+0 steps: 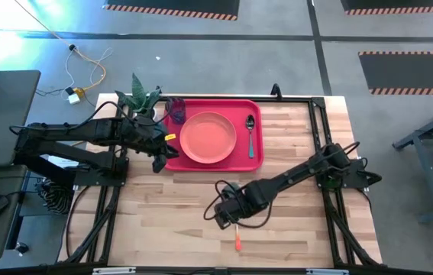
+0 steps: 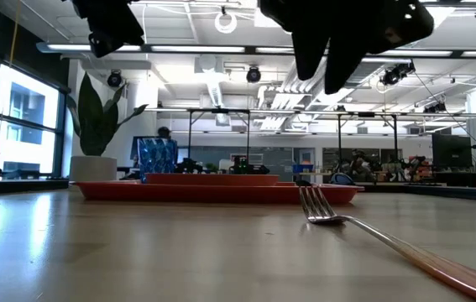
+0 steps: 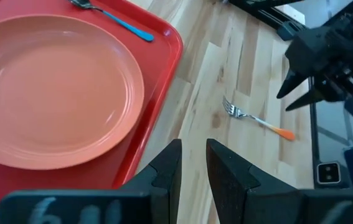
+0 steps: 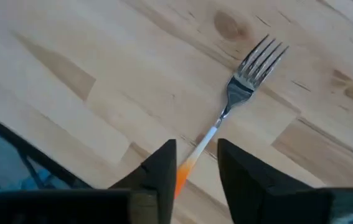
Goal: Pick and place plate/cup/fork/spoon on tray
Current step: Put the orange fork on the red serving tray to the right side of the pink plate
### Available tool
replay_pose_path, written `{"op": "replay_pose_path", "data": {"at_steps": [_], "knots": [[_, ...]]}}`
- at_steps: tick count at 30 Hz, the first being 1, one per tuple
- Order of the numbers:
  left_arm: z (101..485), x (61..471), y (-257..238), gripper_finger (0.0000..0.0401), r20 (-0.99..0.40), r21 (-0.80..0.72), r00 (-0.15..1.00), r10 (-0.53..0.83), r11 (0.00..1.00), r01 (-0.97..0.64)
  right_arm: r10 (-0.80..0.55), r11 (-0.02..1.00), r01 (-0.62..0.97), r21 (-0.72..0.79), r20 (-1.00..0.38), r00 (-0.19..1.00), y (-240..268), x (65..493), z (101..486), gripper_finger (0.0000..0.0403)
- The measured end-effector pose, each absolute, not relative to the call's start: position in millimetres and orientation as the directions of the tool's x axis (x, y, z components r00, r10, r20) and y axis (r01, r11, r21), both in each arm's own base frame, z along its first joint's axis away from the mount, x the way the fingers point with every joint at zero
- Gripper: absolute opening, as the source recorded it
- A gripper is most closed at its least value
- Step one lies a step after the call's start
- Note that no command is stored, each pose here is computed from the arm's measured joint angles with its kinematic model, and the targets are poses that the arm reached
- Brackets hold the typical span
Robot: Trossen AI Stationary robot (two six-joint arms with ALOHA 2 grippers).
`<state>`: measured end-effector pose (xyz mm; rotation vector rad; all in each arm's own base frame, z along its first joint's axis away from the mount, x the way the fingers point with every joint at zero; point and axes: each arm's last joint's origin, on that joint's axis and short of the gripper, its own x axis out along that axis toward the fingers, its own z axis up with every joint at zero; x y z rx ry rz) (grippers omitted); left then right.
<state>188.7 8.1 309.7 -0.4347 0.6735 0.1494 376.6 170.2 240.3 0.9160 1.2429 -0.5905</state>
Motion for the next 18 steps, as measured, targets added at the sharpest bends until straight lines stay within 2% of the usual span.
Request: {"op": "replay_pose_path", "data": {"at_steps": [5, 18], "knots": [[310, 189, 7, 0.0062, -0.631, -0.374, 0.775, -0.035, 0.889, -0.265, 0.077, 0.500, 0.830, 0.247, -0.967, 0.241, 183, 373, 233, 0.0137], [309, 188, 7, 0.0062, -0.634, -0.375, 0.772, -0.038, 0.888, -0.264, 0.037, 0.448, 0.878, 0.169, -0.985, 0.170, 192, 386, 187, 0.0140]]}}
